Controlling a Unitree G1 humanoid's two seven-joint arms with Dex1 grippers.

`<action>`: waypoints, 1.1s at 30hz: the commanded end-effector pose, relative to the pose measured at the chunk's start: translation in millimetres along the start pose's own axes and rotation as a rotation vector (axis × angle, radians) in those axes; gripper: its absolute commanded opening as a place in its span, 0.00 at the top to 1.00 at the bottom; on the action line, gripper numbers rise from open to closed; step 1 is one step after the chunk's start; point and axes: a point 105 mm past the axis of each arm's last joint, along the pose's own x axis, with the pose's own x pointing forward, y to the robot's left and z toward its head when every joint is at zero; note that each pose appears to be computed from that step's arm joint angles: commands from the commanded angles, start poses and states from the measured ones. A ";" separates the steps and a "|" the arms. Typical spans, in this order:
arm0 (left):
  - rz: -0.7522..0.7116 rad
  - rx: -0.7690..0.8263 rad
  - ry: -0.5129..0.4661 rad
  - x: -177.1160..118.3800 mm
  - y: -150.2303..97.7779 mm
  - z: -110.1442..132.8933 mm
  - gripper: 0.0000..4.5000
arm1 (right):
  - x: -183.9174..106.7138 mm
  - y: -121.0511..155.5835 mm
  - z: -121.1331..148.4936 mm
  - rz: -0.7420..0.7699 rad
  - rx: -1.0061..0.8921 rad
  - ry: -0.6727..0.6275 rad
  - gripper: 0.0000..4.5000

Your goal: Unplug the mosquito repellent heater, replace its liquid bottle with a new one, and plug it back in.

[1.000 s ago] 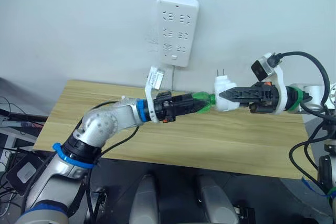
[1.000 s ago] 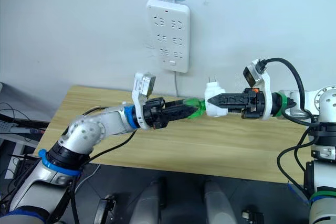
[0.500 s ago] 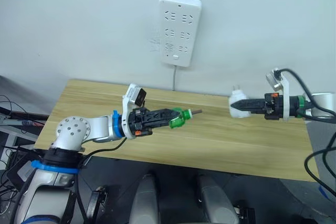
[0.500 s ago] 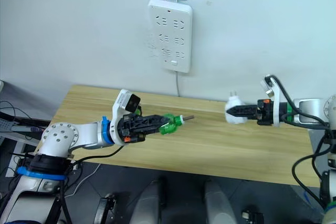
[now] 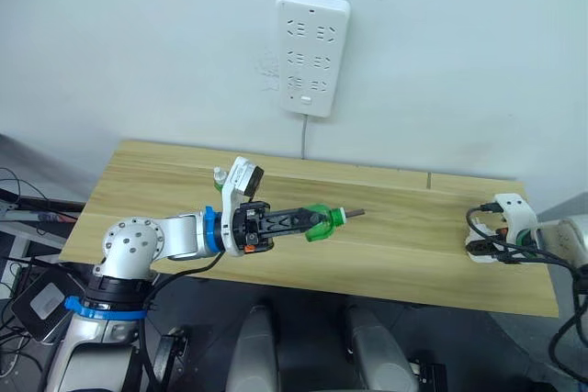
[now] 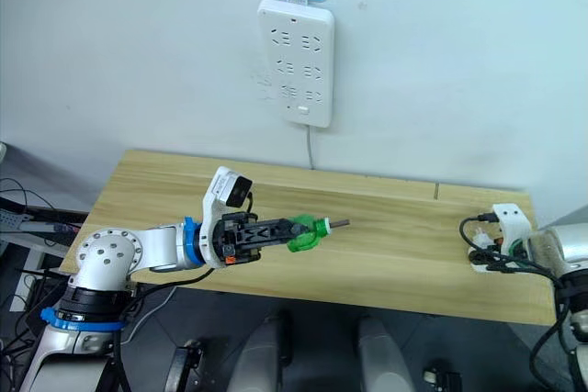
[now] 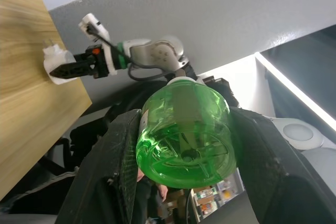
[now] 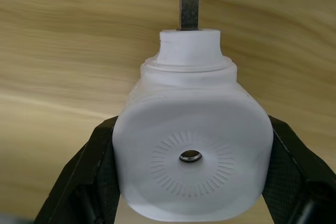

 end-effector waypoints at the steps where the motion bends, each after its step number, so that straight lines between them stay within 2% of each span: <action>1: -0.010 0.039 0.006 -0.5 -8.4 -0.9 0.50 | -1.0 -7.7 2.8 -0.049 0.026 -0.009 0.33; 7: 0.013 0.038 0.001 -4.5 -5.9 -1.2 0.50 | 2.6 -8.1 -3.2 -0.052 0.076 0.019 0.33; 11: 0.021 0.035 0.002 -7.2 -4.7 -1.5 0.50 | -10.0 -6.9 6.0 -0.035 0.068 -0.005 0.03; 12: 0.023 0.034 0.001 -8.0 -4.1 -1.6 0.50 | -15.1 -7.2 9.7 -0.034 0.061 -0.017 0.01; 15: 0.034 0.033 -0.007 -10.4 -1.6 -1.2 0.50 | -28.6 -7.2 18.0 -0.032 0.045 -0.045 0.01; 19: 0.079 0.099 -0.061 -9.1 5.9 6.4 0.50 | -74.0 3.0 43.6 0.021 -0.021 -0.149 0.01; 20: 0.097 0.144 -0.077 -8.0 7.5 9.4 0.50 | -84.9 11.6 49.0 0.059 -0.060 -0.179 0.01; 22: 0.136 0.253 -0.117 -4.8 10.5 17.8 0.50 | -103.6 41.5 52.2 0.236 -0.069 -0.199 0.01; 25: 0.167 0.409 -0.179 4.6 11.4 33.3 0.50 | -132.9 103.0 60.2 0.718 -0.046 -0.307 0.01; 27: 0.205 0.564 -0.183 12.0 13.9 40.7 0.50 | -148.1 127.7 64.6 0.934 -0.006 -0.384 0.01; 30: 0.250 0.710 -0.196 18.6 20.0 49.7 0.50 | -158.2 167.3 64.2 1.066 0.092 -0.500 0.01; 33: 0.244 0.735 -0.196 22.7 21.7 50.0 0.50 | -160.0 193.9 64.6 1.081 0.211 -0.563 0.01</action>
